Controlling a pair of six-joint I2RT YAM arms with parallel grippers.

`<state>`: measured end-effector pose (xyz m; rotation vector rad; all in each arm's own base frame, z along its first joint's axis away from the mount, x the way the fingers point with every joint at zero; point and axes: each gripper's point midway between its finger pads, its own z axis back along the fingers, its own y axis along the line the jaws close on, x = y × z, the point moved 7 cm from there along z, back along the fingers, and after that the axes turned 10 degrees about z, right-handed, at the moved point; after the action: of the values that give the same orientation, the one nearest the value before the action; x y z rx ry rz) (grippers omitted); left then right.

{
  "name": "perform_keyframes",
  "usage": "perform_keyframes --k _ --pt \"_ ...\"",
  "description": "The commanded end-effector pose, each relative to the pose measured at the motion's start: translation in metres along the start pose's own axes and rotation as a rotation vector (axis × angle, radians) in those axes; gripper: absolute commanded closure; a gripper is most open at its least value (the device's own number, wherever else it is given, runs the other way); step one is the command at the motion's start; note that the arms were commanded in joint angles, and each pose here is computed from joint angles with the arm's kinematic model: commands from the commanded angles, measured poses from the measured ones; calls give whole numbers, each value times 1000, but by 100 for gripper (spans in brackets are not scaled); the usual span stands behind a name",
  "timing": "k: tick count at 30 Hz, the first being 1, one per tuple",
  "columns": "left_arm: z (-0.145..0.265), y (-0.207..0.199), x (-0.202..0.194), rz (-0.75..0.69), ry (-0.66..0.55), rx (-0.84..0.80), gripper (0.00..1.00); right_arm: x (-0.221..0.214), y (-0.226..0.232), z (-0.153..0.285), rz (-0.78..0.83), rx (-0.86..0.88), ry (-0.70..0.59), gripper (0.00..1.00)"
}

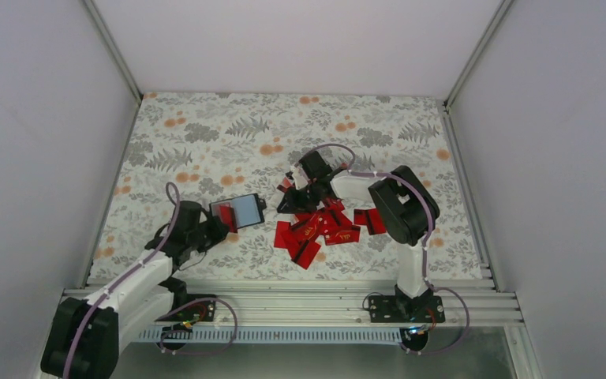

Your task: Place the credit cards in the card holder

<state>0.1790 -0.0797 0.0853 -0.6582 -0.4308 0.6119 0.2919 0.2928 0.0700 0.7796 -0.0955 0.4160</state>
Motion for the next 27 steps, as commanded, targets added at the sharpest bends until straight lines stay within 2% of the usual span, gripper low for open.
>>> perform_keyframes --k 1,8,16,27 --pt "-4 -12 2 -50 39 -46 98 -19 -26 -1 -56 -109 48 80" --pt "-2 -16 3 -68 52 -56 98 -17 -27 0 -60 -104 42 80" --pt "15 -31 12 -146 -10 -45 98 -14 -28 -1 -58 -98 47 80" --pt "4 -27 14 -168 26 0 98 -11 -28 0 -52 -102 49 80"
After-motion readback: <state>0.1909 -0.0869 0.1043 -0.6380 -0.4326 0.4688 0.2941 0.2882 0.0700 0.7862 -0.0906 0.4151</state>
